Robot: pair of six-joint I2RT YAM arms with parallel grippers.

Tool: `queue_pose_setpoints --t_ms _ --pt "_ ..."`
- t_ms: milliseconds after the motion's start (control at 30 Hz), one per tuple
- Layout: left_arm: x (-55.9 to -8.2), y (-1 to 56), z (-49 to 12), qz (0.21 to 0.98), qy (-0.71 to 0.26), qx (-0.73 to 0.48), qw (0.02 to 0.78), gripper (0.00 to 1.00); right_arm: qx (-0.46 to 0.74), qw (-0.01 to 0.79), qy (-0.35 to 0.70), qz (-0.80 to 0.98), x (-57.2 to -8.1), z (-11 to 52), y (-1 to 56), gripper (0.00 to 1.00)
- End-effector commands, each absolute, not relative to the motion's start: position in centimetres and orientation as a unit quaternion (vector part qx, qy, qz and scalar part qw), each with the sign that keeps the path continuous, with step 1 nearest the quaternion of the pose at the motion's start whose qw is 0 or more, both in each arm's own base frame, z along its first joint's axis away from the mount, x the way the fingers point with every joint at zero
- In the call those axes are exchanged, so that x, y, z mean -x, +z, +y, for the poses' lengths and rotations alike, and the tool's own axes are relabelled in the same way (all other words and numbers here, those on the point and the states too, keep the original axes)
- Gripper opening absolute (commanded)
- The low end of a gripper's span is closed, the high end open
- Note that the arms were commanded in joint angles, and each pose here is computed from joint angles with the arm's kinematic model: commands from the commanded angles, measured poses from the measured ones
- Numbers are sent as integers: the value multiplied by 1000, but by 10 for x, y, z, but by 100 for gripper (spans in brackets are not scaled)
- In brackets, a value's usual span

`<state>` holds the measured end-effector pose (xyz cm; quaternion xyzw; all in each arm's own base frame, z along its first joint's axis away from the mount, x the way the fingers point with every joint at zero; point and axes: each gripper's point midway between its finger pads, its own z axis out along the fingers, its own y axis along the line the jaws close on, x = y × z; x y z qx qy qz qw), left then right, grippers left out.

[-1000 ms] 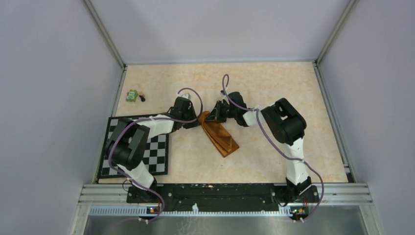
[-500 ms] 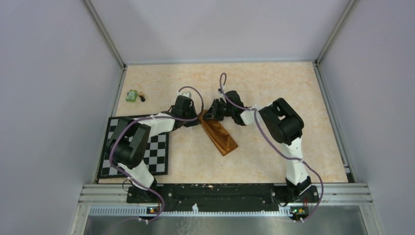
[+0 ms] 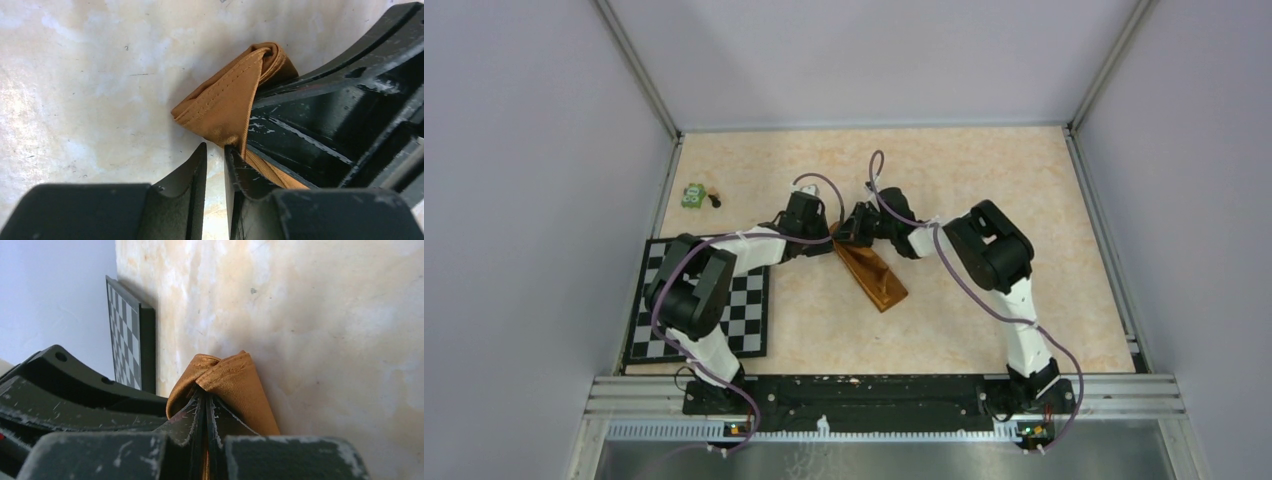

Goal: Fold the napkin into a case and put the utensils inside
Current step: Grasp the top corner of the smaller rectangle folded napkin from the folded napkin, then smooth out the smaller rectangle-folded napkin at the center of the board.

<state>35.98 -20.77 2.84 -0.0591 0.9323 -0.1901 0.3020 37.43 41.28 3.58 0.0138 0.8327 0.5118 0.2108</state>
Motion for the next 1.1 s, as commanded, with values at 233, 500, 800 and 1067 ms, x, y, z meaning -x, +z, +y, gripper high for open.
queue_pose_setpoints --t_ms 233,500,800,1067 --pt "-337 53 -180 932 -184 63 306 42 12 215 539 814 -353 371 87 25" --pt "-359 90 -206 908 -262 54 322 33 17 212 527 823 -343 354 81 15" --pt "-379 82 -234 898 -309 36 313 26 -1 186 518 835 -328 373 49 0" --pt "-372 44 -236 915 -291 38 277 25 28 198 502 841 -322 374 59 0"
